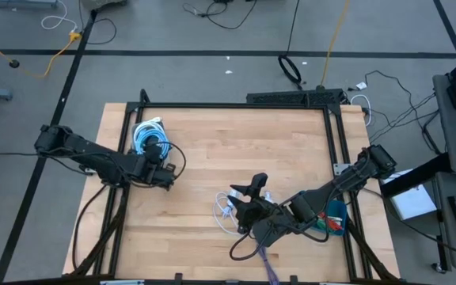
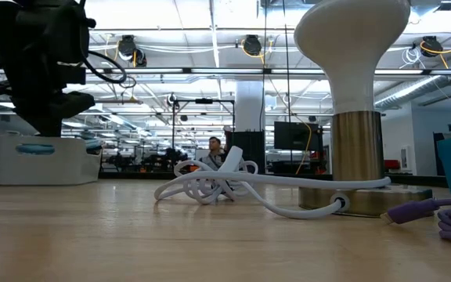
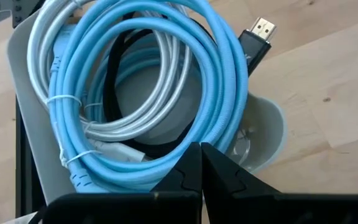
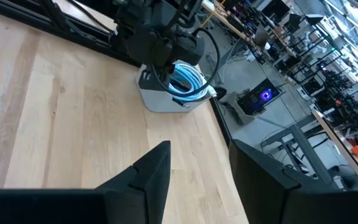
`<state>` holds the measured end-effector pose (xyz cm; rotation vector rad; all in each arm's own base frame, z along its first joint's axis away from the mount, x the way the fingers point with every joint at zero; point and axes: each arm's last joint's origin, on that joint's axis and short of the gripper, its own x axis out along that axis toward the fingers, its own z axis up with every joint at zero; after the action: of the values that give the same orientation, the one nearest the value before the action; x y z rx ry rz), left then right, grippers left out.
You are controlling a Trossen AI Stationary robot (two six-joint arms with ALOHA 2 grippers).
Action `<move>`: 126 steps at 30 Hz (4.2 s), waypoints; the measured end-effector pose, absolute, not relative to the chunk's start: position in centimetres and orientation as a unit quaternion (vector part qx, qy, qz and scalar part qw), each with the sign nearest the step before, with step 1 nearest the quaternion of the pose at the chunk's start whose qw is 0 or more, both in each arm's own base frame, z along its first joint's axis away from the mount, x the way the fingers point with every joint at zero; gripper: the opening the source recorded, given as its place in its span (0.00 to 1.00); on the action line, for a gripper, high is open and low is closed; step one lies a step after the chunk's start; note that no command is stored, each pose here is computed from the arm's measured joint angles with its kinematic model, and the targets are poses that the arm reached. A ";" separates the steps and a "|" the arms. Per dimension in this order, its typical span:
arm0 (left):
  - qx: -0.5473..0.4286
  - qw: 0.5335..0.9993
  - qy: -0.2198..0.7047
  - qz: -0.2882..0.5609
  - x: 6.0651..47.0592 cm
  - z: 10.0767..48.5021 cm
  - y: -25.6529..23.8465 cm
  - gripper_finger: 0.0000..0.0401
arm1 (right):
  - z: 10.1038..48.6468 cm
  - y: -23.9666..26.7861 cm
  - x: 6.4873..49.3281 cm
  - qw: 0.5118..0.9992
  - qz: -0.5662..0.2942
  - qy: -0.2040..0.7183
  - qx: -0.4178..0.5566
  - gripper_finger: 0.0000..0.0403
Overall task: Pick & Place USB Port
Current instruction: Put the light blue HDMI cable into the gray bin, then put the purple USB cable into the blue bin
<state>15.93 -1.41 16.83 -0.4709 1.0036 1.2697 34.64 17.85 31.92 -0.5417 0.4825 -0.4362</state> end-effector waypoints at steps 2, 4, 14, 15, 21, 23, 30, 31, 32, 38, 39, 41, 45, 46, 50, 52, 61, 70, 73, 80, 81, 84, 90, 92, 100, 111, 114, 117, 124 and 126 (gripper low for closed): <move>-0.207 0.665 0.445 0.563 15.9 16.8 -1.4 0.00 | 31.9 17.8 34.6 0.912 -0.212 0.234 -0.263 0.38; -0.196 0.663 0.449 0.566 15.7 17.1 -1.6 0.00 | 31.9 17.9 34.6 0.912 -0.212 0.234 -0.263 0.38; -0.121 0.669 0.392 0.620 15.5 21.8 -2.2 0.02 | 32.0 18.1 34.6 0.912 -0.209 0.231 -0.266 0.38; -0.120 0.667 0.394 0.621 15.5 21.9 -2.0 0.02 | 32.0 18.1 34.6 0.912 -0.209 0.231 -0.266 0.38; -0.105 0.690 0.406 0.589 16.6 21.1 -1.5 0.01 | 32.0 18.2 34.6 0.920 -0.185 0.233 -0.256 0.38; -0.096 0.711 0.404 0.568 17.4 20.9 -1.3 0.01 | 32.0 18.3 34.7 0.923 -0.177 0.231 -0.252 0.38; -0.124 0.732 0.397 0.539 19.9 20.8 1.6 0.00 | 32.0 18.3 34.7 0.923 -0.173 0.231 -0.253 0.38; -0.129 0.747 0.400 0.514 20.5 20.9 1.9 0.00 | 32.0 18.4 34.6 0.923 -0.172 0.232 -0.255 0.38; -0.134 0.767 0.402 0.483 21.3 20.9 2.0 0.00 | 31.9 18.5 34.5 0.922 -0.170 0.234 -0.257 0.38; -0.157 0.874 0.365 0.279 25.3 21.6 0.5 0.00 | 31.8 20.0 33.6 0.924 -0.149 0.234 -0.264 0.38; -0.177 0.879 0.363 0.253 25.7 21.5 0.1 0.00 | 31.8 20.3 33.4 0.925 -0.145 0.232 -0.265 0.38; -0.196 0.877 0.383 0.214 25.8 21.1 -1.1 0.00 | 32.0 21.1 32.9 0.927 -0.134 0.227 -0.268 0.38; -0.185 0.873 0.427 0.146 25.6 19.9 -5.4 0.00 | 32.6 22.9 31.3 0.934 -0.105 0.210 -0.268 0.38; -0.171 0.874 0.436 0.126 25.3 19.6 -6.8 0.00 | 32.7 23.4 30.8 0.936 -0.097 0.206 -0.267 0.38; -0.131 0.909 0.391 0.067 24.2 19.6 -12.7 0.00 | 32.4 26.0 28.9 0.948 -0.004 0.215 -0.234 0.38; -0.116 0.930 0.345 0.060 23.4 20.0 -15.1 0.00 | 32.2 27.2 28.2 0.956 0.079 0.233 -0.158 0.38; -0.051 0.962 0.261 0.062 20.0 20.6 -19.3 0.00 | 25.7 27.5 26.4 0.850 -0.043 0.503 0.151 0.38; -0.037 0.965 0.253 0.060 19.7 20.6 -19.7 0.00 | 21.7 27.4 27.6 0.771 -0.147 0.571 0.242 0.39; -0.024 0.965 0.253 0.059 19.7 20.5 -19.7 0.00 | 21.0 27.8 28.4 0.758 -0.133 0.576 0.274 0.39; -0.012 0.966 0.254 0.052 19.3 20.5 -20.0 0.00 | 19.1 28.4 29.1 0.727 -0.139 0.602 0.301 0.39; -0.011 0.966 0.254 0.051 19.3 20.5 -20.0 0.00 | 18.7 28.6 29.1 0.724 -0.142 0.604 0.301 0.39; -0.010 0.966 0.253 0.051 19.3 20.5 -20.1 0.00 | 17.7 28.8 29.2 0.721 -0.152 0.608 0.296 0.39; -0.009 0.966 0.252 0.054 19.3 20.5 -20.0 0.00 | 15.5 29.5 29.9 0.723 -0.147 0.608 0.294 0.39; -0.009 0.966 0.251 0.054 19.3 20.5 -20.0 0.00 | 14.9 29.7 30.2 0.727 -0.138 0.607 0.291 0.39; -0.008 0.966 0.252 0.051 19.2 20.5 -20.1 0.00 | 14.1 29.4 29.5 0.722 -0.148 0.615 0.282 0.20; -0.007 0.963 0.263 0.063 19.0 20.2 -19.9 0.00 | 19.8 29.2 22.9 0.652 -0.251 0.660 0.276 0.03; -0.006 0.962 0.262 0.069 18.9 20.2 -19.8 0.00 | 22.9 28.8 20.0 0.640 -0.315 0.646 0.272 0.03; -0.004 0.962 0.265 0.072 18.9 20.1 -19.8 0.00 | 24.9 28.3 17.9 0.645 -0.372 0.625 0.233 0.03; -0.005 0.961 0.266 0.078 18.8 20.0 -19.7 0.00 | 24.1 25.3 16.1 0.671 -0.414 0.599 0.137 0.03; -0.006 0.961 0.265 0.078 18.8 20.0 -19.7 0.00 | 22.9 24.3 15.9 0.662 -0.424 0.609 0.101 0.03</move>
<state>18.84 -19.69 20.03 -0.0114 0.5379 0.1579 15.91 24.28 22.91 0.2273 1.3771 -0.9593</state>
